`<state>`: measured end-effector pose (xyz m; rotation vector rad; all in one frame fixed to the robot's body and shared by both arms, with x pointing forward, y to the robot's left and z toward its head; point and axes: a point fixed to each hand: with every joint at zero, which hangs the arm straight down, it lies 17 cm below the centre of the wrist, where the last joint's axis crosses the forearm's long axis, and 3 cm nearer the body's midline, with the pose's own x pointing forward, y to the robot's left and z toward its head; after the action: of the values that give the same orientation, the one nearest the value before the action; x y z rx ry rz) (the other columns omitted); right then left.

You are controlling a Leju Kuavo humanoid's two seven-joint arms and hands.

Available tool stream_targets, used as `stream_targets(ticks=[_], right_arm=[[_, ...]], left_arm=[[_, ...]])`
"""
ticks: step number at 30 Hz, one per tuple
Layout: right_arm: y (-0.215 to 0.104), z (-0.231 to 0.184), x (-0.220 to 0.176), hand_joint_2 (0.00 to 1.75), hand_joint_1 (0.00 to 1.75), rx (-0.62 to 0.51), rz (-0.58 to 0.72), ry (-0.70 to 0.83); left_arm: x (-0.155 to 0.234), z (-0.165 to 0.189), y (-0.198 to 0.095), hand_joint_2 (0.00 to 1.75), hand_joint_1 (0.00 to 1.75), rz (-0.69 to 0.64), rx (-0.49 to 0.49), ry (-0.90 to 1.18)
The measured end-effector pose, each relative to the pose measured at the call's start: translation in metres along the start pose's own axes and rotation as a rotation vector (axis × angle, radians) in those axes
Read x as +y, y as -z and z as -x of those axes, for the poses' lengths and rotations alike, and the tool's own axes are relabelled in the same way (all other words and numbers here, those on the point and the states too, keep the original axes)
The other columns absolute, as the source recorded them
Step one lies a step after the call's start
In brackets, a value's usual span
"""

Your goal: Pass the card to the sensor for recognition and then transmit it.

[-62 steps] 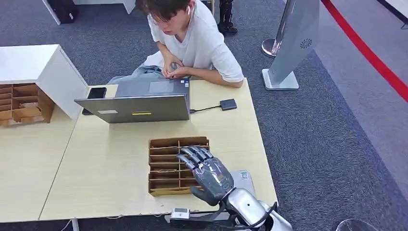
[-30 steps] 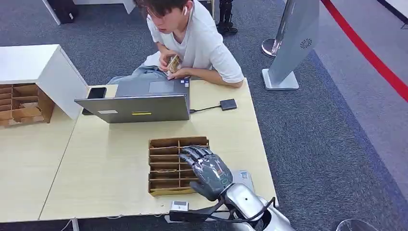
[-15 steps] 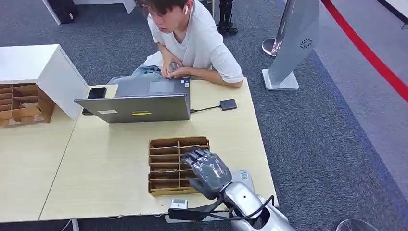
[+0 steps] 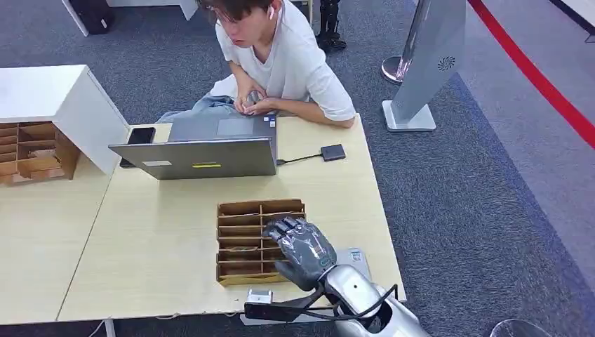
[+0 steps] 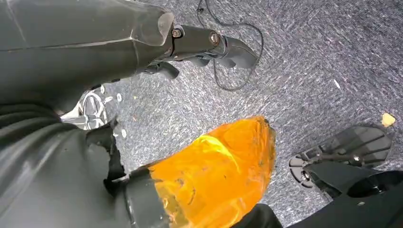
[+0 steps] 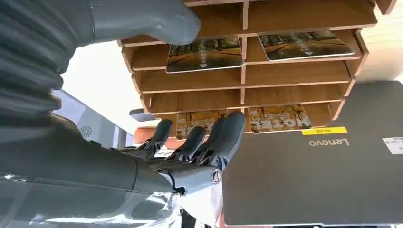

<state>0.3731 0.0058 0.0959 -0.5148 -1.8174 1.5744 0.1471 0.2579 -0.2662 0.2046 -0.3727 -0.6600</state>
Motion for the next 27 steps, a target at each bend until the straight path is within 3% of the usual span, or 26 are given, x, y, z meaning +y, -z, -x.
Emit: stream_targets(ticks=[27], right_arm=[[0.0006,0.0048,0.0037,1.75,0.66,0.009,-0.015,-0.001]], left_arm=[[0.0001,0.0000,0.0000,0.00,0.00,0.000,0.000,0.001]])
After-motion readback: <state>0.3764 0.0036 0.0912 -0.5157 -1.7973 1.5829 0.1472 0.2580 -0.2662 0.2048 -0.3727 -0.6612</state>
